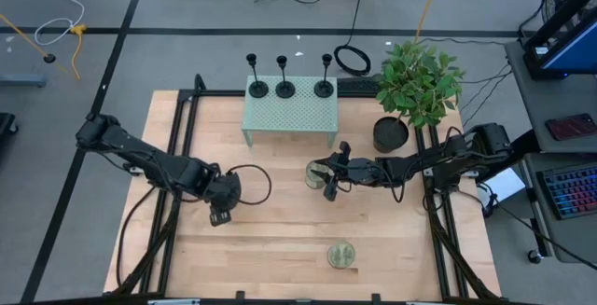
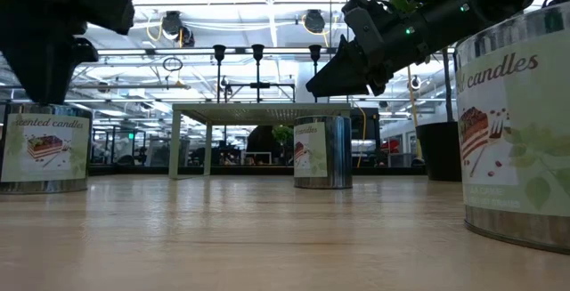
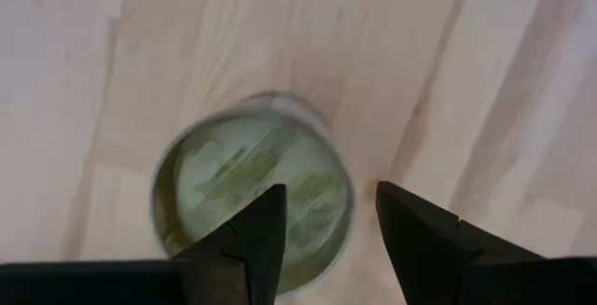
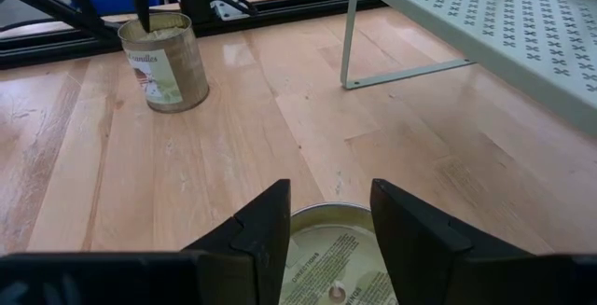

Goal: Pick & Place candle stick holders
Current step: Put the middle green scented candle on the shelf

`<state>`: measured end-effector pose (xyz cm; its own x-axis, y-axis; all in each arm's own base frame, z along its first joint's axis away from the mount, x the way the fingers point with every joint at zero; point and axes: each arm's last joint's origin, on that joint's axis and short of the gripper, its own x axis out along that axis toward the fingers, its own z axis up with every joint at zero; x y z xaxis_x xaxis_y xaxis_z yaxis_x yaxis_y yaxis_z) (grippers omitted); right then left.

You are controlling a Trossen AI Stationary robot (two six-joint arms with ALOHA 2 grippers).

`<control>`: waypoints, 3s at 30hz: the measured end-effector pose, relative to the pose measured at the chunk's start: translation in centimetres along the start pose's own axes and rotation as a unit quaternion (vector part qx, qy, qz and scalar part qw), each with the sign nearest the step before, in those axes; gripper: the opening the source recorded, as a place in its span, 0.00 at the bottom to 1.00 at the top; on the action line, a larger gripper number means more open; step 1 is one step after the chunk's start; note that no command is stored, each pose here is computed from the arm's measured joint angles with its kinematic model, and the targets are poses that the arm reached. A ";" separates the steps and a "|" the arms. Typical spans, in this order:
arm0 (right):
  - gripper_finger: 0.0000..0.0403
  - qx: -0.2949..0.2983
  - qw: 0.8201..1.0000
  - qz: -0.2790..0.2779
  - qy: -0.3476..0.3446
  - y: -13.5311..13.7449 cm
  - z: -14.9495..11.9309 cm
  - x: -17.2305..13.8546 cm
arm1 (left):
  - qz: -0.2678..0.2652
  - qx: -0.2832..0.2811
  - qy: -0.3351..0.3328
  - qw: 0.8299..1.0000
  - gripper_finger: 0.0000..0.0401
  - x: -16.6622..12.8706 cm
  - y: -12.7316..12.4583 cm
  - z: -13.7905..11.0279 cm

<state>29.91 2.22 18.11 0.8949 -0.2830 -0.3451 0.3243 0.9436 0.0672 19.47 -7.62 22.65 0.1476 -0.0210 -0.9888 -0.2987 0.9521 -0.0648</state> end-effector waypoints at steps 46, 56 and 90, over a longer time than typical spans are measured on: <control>0.35 0.000 1.000 0.000 0.000 0.0 0.0 0.0 | 0.027 0.261 -0.196 0.945 0.01 -9.5 0.7 5.9; 0.35 0.003 1.000 0.001 -0.006 0.0 0.1 0.0 | 0.090 0.187 -0.171 0.963 0.01 -12.1 8.7 10.0; 0.35 0.001 1.000 0.001 -0.007 0.0 0.1 0.0 | -0.002 0.089 -0.163 0.983 0.02 -14.4 16.3 13.1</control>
<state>29.96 2.22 18.24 0.8999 -0.2828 -0.3320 0.3224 0.9440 0.0698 24.80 12.23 37.57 0.4503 0.0468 -0.8916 -0.1316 0.9912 -0.0144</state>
